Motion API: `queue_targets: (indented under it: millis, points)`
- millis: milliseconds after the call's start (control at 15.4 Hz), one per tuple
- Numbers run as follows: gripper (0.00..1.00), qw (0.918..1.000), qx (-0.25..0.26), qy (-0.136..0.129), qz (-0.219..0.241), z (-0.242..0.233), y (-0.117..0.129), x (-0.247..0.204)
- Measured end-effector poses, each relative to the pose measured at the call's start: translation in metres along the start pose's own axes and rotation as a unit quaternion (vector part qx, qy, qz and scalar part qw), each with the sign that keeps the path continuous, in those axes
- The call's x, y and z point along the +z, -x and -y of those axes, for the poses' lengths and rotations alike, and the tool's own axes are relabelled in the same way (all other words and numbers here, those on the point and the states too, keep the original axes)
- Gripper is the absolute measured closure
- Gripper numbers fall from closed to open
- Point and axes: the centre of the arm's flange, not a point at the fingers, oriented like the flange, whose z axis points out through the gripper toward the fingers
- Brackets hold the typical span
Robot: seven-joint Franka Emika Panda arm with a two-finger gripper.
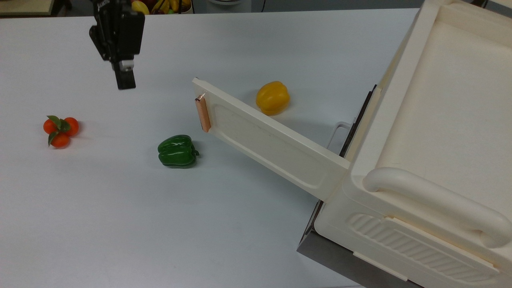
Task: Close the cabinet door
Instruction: 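Move the gripper down toward the open door's orange handle edge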
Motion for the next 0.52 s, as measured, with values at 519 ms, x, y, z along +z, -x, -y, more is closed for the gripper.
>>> queue_targets:
  millis: [519]
  points:
    - [0.99, 0.9994, 0.028, -0.021, 0.006, 0.012, 0.036, 0.044]
